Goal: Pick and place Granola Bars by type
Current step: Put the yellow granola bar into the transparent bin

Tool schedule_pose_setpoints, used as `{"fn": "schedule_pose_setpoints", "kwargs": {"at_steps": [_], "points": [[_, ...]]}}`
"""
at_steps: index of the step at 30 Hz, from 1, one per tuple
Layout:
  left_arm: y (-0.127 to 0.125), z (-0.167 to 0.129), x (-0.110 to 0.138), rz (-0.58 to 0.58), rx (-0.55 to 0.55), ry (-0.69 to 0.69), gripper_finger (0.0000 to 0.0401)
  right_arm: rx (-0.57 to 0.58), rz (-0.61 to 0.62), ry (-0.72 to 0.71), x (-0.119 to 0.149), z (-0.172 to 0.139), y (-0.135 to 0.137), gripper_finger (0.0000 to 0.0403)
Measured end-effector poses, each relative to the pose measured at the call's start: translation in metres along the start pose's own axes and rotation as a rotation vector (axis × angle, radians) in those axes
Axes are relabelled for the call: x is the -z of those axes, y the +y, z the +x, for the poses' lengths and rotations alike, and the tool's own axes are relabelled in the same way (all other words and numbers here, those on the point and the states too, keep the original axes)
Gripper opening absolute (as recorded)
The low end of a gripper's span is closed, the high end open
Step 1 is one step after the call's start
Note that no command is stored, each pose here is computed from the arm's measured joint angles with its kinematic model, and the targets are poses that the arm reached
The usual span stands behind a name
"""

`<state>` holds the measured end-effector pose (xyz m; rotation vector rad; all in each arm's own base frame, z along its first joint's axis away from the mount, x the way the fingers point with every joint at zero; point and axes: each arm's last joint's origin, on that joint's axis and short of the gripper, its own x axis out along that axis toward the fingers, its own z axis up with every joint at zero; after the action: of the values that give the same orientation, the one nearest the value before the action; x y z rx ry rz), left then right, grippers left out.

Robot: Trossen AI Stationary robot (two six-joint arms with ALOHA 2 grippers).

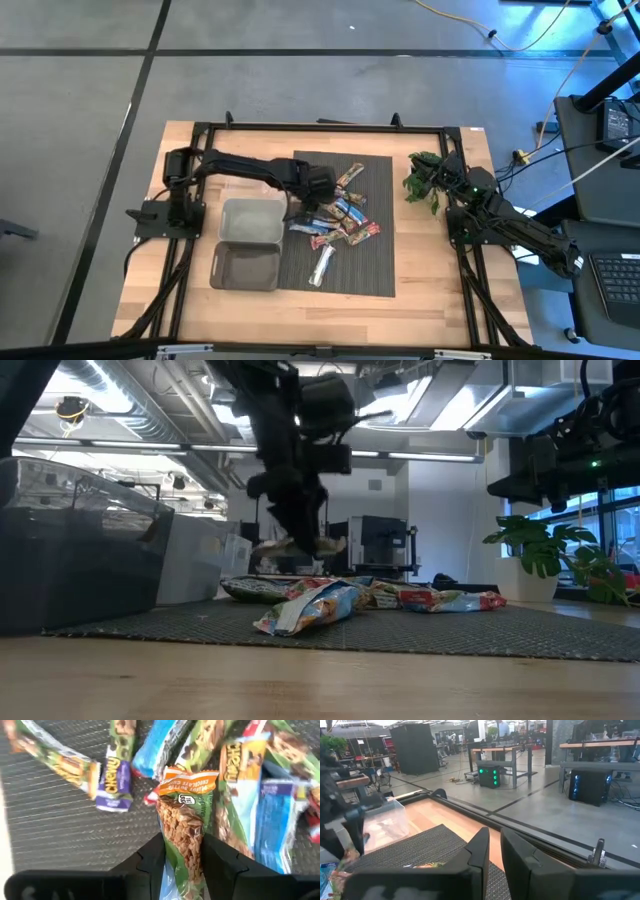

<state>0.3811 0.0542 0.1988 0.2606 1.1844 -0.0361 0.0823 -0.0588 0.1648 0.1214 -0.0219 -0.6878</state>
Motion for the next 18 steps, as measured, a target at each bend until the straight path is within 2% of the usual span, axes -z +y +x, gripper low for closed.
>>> {"fn": "schedule_pose_setpoints", "kwargs": {"at_steps": [3, 6, 12, 15, 18], "points": [[0.007, -0.023, -0.001, 0.003, -0.08, 0.03, 0.0105, -0.001, 0.0, 0.001, 0.0, 0.0, 0.0, 0.0052], [0.013, -0.053, 0.004, -0.04, -0.133, 0.027, 0.0105, -0.006, -0.001, 0.01, 0.001, 0.0, 0.0, 0.0052], [0.026, -0.1, 0.042, -0.185, -0.092, -0.06, 0.0105, -0.007, -0.001, 0.019, 0.002, 0.001, 0.0, 0.0052], [0.032, -0.102, 0.07, -0.286, -0.102, -0.092, 0.0105, -0.007, -0.001, 0.021, 0.002, 0.001, 0.0, 0.0052], [0.032, -0.092, 0.1, -0.377, -0.112, -0.066, 0.0105, -0.005, 0.002, 0.028, 0.002, 0.002, 0.0, 0.0052]]}}
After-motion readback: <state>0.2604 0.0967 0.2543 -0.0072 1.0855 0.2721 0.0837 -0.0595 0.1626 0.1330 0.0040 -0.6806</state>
